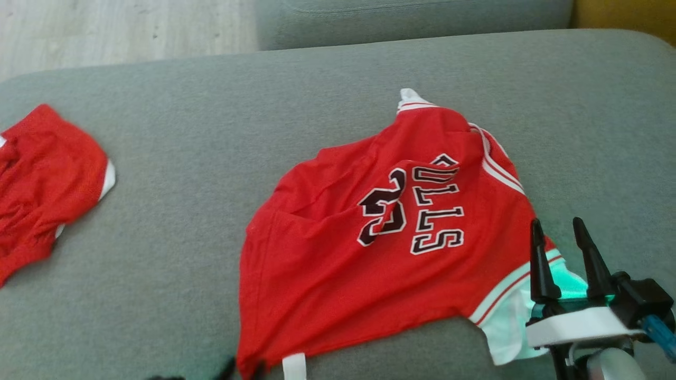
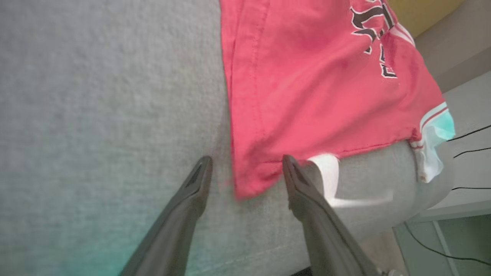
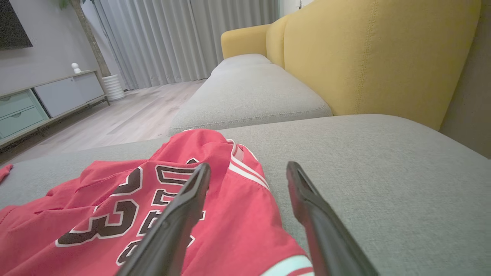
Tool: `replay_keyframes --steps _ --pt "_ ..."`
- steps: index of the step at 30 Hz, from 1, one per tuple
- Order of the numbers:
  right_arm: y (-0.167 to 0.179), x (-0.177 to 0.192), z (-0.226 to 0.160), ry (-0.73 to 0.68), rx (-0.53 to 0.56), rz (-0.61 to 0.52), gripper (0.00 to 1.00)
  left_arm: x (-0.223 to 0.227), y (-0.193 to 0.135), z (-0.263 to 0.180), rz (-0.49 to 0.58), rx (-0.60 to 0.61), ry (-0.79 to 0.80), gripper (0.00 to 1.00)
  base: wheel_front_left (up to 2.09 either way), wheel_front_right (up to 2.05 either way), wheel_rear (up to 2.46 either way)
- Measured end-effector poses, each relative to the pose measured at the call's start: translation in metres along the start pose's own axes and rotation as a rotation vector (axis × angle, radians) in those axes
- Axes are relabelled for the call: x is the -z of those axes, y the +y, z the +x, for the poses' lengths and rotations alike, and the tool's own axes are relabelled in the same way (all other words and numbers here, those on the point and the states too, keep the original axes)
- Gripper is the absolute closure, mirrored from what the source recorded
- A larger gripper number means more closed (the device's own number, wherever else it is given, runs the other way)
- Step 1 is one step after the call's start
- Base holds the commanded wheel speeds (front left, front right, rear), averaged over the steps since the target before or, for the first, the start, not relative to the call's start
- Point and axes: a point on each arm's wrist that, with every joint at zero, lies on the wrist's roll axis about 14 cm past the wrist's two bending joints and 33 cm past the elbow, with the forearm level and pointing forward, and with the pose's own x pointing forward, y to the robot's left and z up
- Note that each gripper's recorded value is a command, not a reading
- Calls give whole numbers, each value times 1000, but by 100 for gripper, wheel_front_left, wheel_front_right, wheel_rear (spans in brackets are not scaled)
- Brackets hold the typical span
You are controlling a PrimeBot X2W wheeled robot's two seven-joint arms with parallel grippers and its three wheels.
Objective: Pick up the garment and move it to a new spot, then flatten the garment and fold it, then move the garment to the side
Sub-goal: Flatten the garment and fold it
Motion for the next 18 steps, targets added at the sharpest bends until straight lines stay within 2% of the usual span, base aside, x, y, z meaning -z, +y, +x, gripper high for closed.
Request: replay_keyframes --steps 4,6,9,13,18 --pt "-6 -4 -5 -12 20 0 0 -50 21 2 144 -75 -92 0 0 0 0" --pt "-8 -5 -8 -15 29 2 0 -85 17 7 222 -63 -157 0 0 0 0" --pt "-11 -7 -12 -23 42 9 0 -123 -19 22 299 29 -230 0 0 0 0" --pt "-15 -9 -17 -29 59 12 0 -139 -62 46 365 143 -242 0 0 0 0" --pt "-21 -4 -17 -11 77 13 0 -150 -87 87 411 192 -212 0 0 0 0"
